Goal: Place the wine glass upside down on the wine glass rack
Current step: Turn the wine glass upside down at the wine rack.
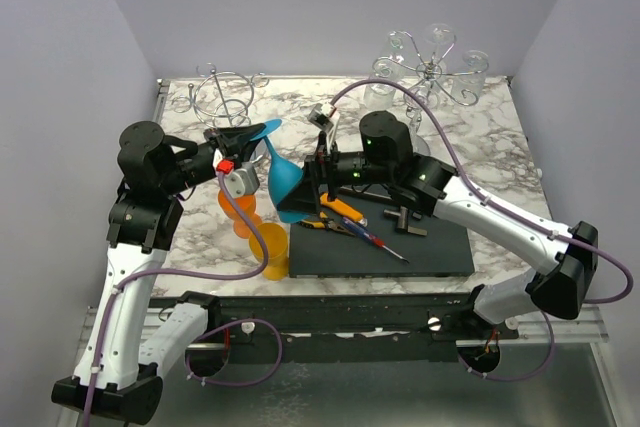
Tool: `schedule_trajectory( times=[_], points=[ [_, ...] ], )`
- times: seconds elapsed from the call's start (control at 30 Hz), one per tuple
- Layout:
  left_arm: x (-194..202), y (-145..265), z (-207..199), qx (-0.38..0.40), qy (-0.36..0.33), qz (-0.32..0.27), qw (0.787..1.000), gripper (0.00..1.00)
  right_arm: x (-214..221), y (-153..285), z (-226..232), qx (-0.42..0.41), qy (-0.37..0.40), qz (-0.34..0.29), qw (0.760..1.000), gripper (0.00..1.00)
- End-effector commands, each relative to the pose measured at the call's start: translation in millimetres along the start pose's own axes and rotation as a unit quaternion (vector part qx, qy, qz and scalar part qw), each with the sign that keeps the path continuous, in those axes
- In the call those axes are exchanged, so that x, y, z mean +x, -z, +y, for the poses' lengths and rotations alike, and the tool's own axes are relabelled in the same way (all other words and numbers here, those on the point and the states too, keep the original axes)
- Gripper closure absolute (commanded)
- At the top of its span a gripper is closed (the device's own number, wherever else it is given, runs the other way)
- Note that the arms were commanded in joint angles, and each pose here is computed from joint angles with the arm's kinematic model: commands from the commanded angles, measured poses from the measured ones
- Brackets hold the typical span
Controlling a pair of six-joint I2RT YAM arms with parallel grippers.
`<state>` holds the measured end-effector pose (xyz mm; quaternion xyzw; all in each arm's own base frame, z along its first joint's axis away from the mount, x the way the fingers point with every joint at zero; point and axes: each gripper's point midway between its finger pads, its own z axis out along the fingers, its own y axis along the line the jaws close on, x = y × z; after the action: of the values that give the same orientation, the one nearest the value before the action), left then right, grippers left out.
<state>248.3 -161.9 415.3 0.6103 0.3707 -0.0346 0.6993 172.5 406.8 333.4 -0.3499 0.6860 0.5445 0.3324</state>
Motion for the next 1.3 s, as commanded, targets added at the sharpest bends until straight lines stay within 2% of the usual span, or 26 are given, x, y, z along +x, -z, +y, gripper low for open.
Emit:
schedule_trajectory(
  times=[0.0, 0.23, 0.27, 0.3, 0.33, 0.37, 0.4, 0.43, 0.57, 0.73, 0.8, 0.9, 1.07, 1.27],
  points=[
    [-19, 1, 15, -0.012, -0.047, -0.024, 0.999, 1.00, -12, -3, 5, 0.008, 0.029, -0.017, 0.999, 0.02],
    [-24, 1, 19, -0.019, -0.055, -0.031, 0.998, 1.00, -18, 9, -18, 0.088, 0.047, -0.033, 0.995, 0.27],
    [-27, 2, 20, -0.022, -0.054, -0.034, 0.998, 0.88, -21, 11, -21, 0.102, 0.051, -0.037, 0.993, 0.32],
    [-28, 2, 22, -0.025, -0.049, -0.036, 0.998, 0.56, -25, 15, -26, 0.120, 0.057, -0.043, 0.990, 0.36],
    [-30, 2, 24, -0.028, -0.045, -0.037, 0.998, 0.33, -29, 18, -29, 0.135, 0.064, -0.049, 0.988, 0.38],
    [-32, 3, 27, -0.033, -0.037, -0.037, 0.998, 0.16, -35, 23, -32, 0.150, 0.074, -0.058, 0.984, 0.40],
    [-33, 3, 31, -0.040, -0.025, -0.035, 0.998, 0.06, -40, 28, -35, 0.166, 0.085, -0.067, 0.980, 0.40],
    [-35, 3, 36, -0.047, -0.005, -0.035, 0.998, 0.01, -47, 34, -38, 0.185, 0.097, -0.076, 0.975, 0.40],
    [-40, 4, 55, -0.079, 0.083, -0.030, 0.993, 0.01, -83, 57, -49, 0.261, 0.146, -0.104, 0.948, 0.40],
    [-42, 6, 62, -0.104, 0.178, -0.028, 0.978, 0.01, -144, 98, -63, 0.375, 0.201, -0.150, 0.892, 0.41],
    [-41, 7, 62, -0.111, 0.198, -0.025, 0.974, 0.01, -162, 119, -71, 0.408, 0.216, -0.166, 0.871, 0.41],
    [-38, 8, 64, -0.122, 0.221, -0.019, 0.967, 0.01, -182, 159, -93, 0.442, 0.205, -0.194, 0.852, 0.42],
    [-35, 6, 64, -0.126, 0.250, -0.017, 0.960, 0.01, -197, 233, -119, 0.500, 0.184, -0.227, 0.815, 0.44],
    [-32, 4, 61, -0.122, 0.255, -0.017, 0.959, 0.01, -178, 298, -118, 0.558, 0.169, -0.243, 0.775, 0.44]
  ],
)
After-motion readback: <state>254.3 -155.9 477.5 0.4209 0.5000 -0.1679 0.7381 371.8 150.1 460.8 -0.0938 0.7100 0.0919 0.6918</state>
